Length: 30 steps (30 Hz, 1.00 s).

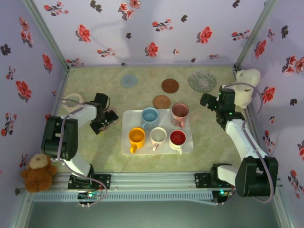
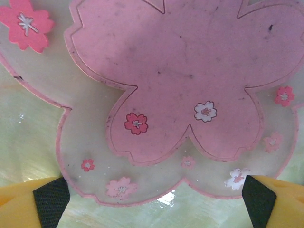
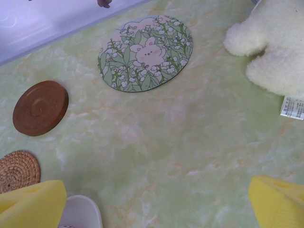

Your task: Place the cup by the coaster

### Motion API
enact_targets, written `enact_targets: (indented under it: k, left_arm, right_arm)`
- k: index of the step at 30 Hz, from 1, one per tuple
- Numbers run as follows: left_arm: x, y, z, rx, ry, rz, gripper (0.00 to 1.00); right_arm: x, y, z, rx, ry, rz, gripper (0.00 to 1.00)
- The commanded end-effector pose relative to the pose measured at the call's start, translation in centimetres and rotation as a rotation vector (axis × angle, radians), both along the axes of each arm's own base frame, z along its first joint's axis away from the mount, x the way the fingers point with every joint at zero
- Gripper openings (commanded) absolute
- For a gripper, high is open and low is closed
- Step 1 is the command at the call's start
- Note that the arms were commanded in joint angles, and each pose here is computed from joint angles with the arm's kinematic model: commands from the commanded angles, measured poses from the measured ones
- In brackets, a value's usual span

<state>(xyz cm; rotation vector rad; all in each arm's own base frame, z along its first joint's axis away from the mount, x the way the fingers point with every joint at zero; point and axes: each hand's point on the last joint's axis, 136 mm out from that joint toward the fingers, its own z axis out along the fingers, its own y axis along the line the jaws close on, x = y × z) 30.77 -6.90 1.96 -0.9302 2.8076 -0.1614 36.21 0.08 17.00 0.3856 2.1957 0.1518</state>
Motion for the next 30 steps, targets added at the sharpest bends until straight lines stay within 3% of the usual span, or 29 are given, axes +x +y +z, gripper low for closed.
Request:
enact_targets:
  k: [1,30]
  left_arm:
    - [5.8,-1.6,0.7,-0.038,-0.195,-0.064,0.98]
    - [10.0,-1.8,3.6,-0.042,-0.294,-0.079,0.97]
  right_arm:
    - [0.2,0.4,0.7,0.012,-0.010,0.008,0.99]
    - [0.3,1.2,0.2,0.016,0.013,0.034,0.99]
